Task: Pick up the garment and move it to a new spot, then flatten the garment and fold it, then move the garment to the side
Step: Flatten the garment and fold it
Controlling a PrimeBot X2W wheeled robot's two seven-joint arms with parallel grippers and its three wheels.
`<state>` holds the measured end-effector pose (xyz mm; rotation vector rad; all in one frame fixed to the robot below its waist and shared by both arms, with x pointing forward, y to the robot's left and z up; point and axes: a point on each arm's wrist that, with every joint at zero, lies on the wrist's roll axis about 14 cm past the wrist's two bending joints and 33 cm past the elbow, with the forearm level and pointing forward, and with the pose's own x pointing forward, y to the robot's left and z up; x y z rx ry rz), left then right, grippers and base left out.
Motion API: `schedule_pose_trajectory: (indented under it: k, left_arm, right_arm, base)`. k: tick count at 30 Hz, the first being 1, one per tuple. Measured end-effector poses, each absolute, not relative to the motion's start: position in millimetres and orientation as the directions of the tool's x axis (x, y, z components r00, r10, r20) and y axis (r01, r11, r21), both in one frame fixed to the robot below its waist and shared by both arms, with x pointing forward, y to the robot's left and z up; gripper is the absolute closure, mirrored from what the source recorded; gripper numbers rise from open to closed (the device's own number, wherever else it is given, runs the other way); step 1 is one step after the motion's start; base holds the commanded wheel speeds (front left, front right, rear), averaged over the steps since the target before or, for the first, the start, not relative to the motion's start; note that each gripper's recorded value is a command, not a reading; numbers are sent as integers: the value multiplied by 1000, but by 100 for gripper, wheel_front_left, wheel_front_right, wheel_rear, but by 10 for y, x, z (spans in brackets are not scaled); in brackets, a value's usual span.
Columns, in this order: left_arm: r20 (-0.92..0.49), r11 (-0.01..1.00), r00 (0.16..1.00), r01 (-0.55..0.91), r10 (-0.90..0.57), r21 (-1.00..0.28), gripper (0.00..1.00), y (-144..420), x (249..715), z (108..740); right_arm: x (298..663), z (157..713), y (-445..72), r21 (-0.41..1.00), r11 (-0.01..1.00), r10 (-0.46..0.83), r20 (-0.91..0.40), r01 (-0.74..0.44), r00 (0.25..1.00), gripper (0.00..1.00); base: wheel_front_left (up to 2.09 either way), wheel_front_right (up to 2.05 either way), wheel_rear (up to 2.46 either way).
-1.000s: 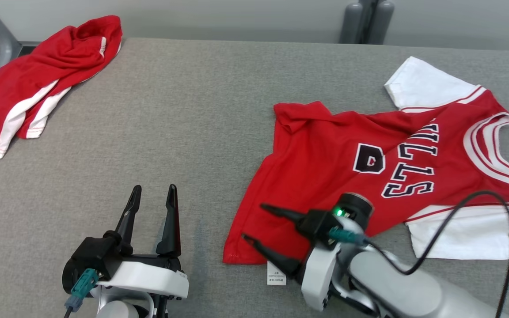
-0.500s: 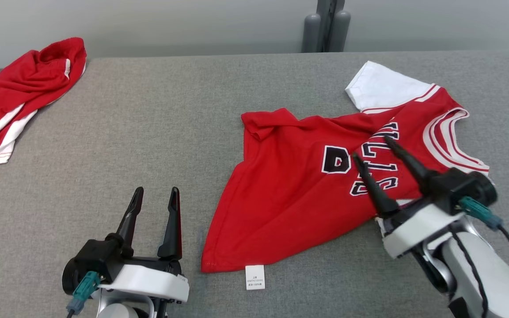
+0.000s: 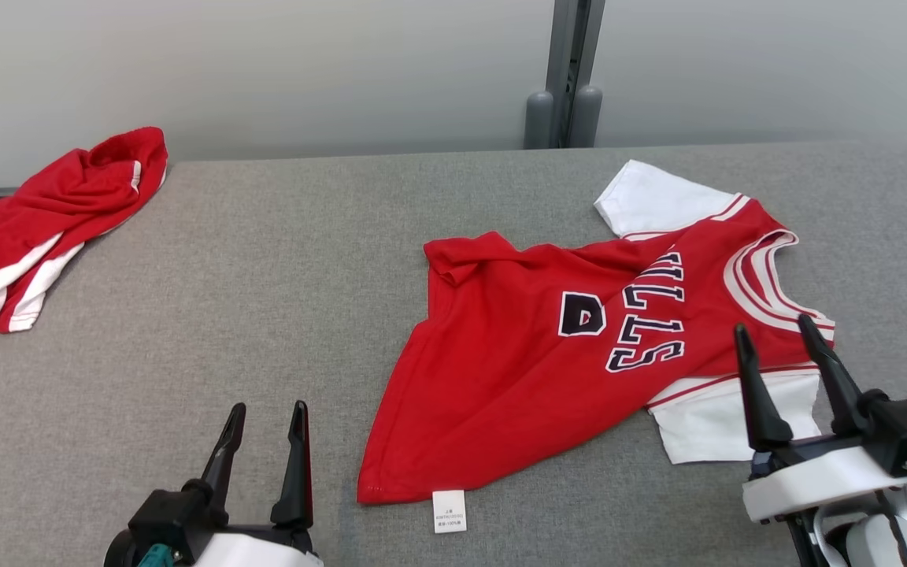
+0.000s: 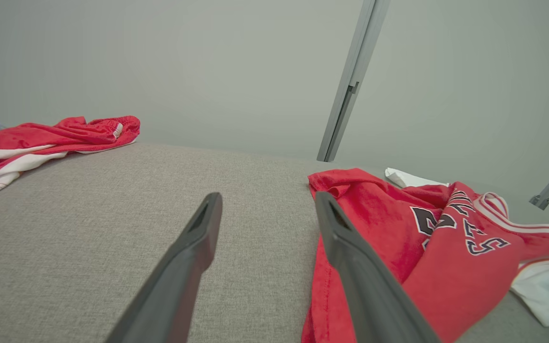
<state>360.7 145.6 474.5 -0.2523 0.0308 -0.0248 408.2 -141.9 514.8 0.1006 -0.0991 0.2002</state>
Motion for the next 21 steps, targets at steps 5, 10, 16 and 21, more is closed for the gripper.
schedule_pose_trajectory:
  k: [5,10,16,21]
  left_arm:
    - [-28,965,999,9,-17,-261,0,1477,3488,4750]
    - [-23,964,1000,12,-18,-264,0,1460,3451,4768]
    - [-26,964,999,15,-23,-266,0,1440,3425,4760]
    - [-26,964,999,19,-26,-264,0,1428,3426,4763]
  right_arm:
    - [3965,5182,-1568,116,983,131,121,-145,984,0]
    - [3914,5145,-1506,127,980,142,109,-155,984,0]
    - [3884,5057,-1457,141,977,152,82,-162,985,0]
    - [3877,5035,-1448,145,976,153,75,-163,985,0]
  base:
    - [0,0,0]
    - [0,0,0]
    - [0,0,0]
    - [0,0,0]
